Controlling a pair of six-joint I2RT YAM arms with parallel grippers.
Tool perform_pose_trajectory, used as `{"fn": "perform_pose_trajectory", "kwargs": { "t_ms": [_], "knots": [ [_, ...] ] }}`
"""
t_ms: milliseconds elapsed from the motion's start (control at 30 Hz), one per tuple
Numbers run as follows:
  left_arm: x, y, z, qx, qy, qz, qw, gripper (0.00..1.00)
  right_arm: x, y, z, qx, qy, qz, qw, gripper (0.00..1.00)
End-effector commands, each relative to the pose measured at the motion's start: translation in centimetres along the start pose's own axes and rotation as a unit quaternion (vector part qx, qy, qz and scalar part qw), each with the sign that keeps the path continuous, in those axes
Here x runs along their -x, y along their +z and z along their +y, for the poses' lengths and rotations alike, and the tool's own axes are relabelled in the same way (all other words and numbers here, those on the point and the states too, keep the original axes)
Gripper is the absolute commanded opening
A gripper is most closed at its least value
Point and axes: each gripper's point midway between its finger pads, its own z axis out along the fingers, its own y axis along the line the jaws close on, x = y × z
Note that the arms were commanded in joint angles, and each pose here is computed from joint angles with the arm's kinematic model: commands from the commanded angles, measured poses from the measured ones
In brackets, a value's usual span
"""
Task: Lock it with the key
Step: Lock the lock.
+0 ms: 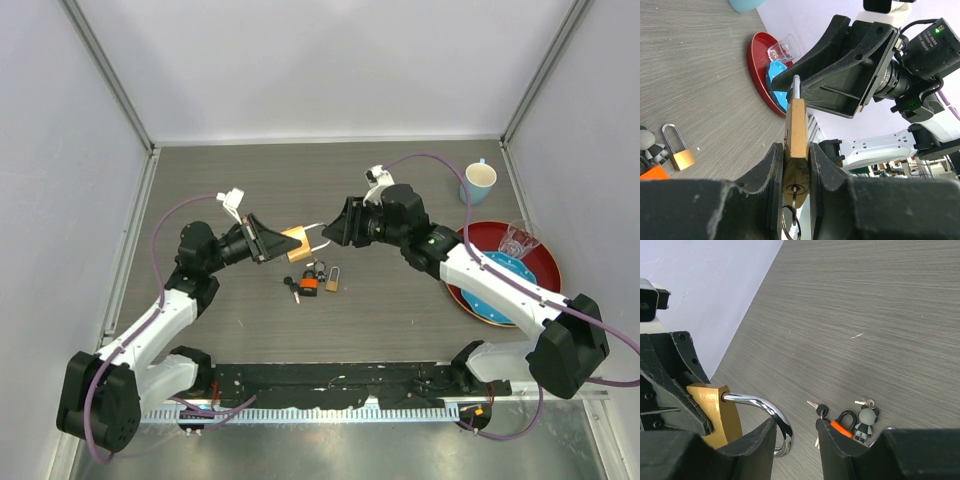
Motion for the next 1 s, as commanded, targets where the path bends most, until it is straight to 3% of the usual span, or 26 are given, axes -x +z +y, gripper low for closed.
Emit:
{"fn": "perform_pose_trajectory", "kwargs": {
  "t_ms": [0, 367, 567, 967],
  "knots": [
    [2.0, -0.4, -3.7, -0.051, 0.052, -0.032, 0.997, 0.0, 3.1, 0.0, 1.9, 0.022, -0.02, -0.052, 0.998, 0.44],
    [1.9, -0.4, -3.8, -0.051, 0.053, -0.025, 0.997, 0.0, 2.4, 1.2, 2.7, 0.047, -0.014, -0.041, 0.998, 0.27],
    [1.3, -0.4, -3.6, -0.041, 0.06, 0.001, 0.997, 0.0, 2.6, 0.8, 2.8, 0.045, -0.02, -0.042, 0.998, 0.07],
    [1.2, -0.3, -3.8, -0.055, 0.057, 0.001, 0.997, 0.0, 1.7, 1.2, 3.0, 0.05, -0.016, -0.024, 0.998, 0.03]
  ]
}}
